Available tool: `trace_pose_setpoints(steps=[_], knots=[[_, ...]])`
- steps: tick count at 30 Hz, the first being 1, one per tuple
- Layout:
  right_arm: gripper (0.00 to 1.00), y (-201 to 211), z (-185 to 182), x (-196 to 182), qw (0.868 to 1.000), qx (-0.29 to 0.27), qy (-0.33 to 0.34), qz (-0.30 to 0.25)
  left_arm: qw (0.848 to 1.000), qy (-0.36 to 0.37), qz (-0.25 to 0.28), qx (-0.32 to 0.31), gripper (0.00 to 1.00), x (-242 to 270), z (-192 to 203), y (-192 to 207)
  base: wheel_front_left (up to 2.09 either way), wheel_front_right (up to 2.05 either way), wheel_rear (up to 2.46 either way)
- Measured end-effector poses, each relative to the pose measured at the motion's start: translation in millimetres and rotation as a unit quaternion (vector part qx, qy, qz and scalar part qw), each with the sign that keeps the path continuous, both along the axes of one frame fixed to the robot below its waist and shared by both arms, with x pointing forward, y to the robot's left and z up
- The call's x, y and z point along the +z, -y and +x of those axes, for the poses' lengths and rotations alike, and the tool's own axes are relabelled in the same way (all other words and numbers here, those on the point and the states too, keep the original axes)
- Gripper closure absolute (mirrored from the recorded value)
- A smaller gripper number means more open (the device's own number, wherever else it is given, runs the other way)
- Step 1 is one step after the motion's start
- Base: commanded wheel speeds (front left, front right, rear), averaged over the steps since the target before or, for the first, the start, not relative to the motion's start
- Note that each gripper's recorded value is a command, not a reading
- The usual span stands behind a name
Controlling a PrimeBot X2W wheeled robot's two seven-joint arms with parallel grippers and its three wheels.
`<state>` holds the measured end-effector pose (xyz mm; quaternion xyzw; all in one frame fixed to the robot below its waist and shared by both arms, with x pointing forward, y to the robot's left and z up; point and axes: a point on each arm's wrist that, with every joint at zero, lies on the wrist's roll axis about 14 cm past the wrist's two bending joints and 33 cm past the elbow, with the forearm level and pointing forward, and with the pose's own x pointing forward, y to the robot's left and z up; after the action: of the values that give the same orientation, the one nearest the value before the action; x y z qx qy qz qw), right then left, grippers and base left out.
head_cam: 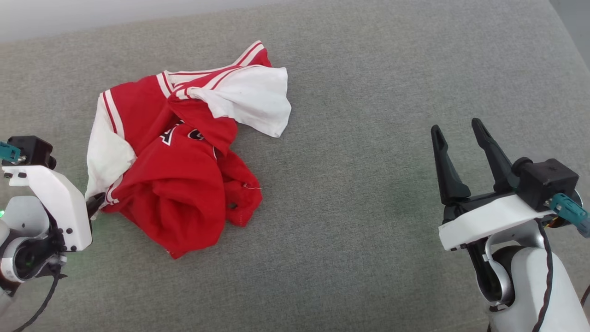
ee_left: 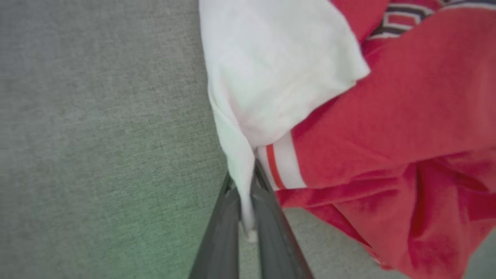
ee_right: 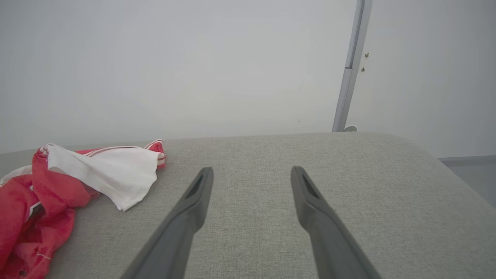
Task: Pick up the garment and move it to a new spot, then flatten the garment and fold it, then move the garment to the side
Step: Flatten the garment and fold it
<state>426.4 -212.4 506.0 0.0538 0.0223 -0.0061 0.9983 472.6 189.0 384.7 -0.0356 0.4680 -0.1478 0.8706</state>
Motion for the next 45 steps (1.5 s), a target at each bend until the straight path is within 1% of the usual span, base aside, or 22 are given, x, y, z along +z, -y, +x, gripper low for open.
trace_pose_setpoints(steps=[1,2,6,9,11,15,21,28,30,35,37,38,39,40,42,45], knots=[[0.00,-1,1,1,1.000,0.002,0.001,0.000,1.000,0.005,-0.001,0.003,0.50,3,1,-2,0.00,0.00,0.00],[0.00,-1,1,1,1.000,0.002,0.001,0.000,1.000,0.005,-0.001,0.003,0.00,3,1,-2,0.00,0.00,0.00],[0.00,-7,2,5,1.000,0.010,0.004,0.001,1.000,0.019,0.005,0.015,0.00,21,8,-13,0.00,0.00,0.00],[0.00,-10,3,8,1.000,0.016,0.007,0.001,0.999,0.040,0.012,0.020,0.00,41,20,-19,0.00,0.00,0.00],[0.00,-12,4,9,1.000,0.017,0.009,0.001,0.998,0.053,0.024,0.009,0.00,52,27,-20,0.00,0.00,0.00],[0.00,-13,7,11,1.000,0.020,0.010,0.000,0.998,0.062,0.027,-0.013,0.00,62,39,-8,0.00,0.00,0.00],[0.00,-11,10,8,1.000,0.018,0.008,-0.002,0.997,0.057,0.018,-0.049,0.00,60,51,23,0.00,0.00,0.00],[0.00,-7,10,5,1.000,0.012,0.003,-0.005,0.996,0.031,0.018,-0.077,0.00,49,49,47,0.00,0.00,0.00],[0.00,-6,10,4,1.000,0.011,0.002,-0.005,0.996,0.026,0.022,-0.079,0.00,47,48,49,0.00,0.00,0.00],[0.00,-5,10,2,1.000,0.009,-0.001,-0.005,0.993,0.022,0.066,-0.090,0.00,36,48,41,0.00,0.00,0.00],[0.00,-5,10,1,1.000,0.009,-0.002,-0.005,0.994,0.020,0.072,-0.085,0.00,31,49,37,0.00,0.00,0.00],[0.00,-5,10,0,1.000,0.009,-0.003,-0.005,0.994,0.017,0.074,-0.083,0.07,29,49,36,0.00,0.00,0.00],[0.00,-4,10,0,1.000,0.009,-0.003,-0.005,0.994,0.015,0.075,-0.083,0.85,27,49,35,0.00,0.00,0.00],[0.00,-4,10,0,1.000,0.009,-0.003,-0.005,0.994,0.014,0.078,-0.082,1.00,26,49,33,0.00,0.00,0.00],[0.00,-4,10,0,1.000,0.009,-0.003,-0.005,0.993,0.014,0.082,-0.080,1.00,25,49,30,0.00,0.00,0.00],[0.00,-5,10,1,1.000,0.009,-0.002,-0.006,0.995,0.022,0.066,-0.068,1.00,32,53,30,0.00,0.00,0.00]])
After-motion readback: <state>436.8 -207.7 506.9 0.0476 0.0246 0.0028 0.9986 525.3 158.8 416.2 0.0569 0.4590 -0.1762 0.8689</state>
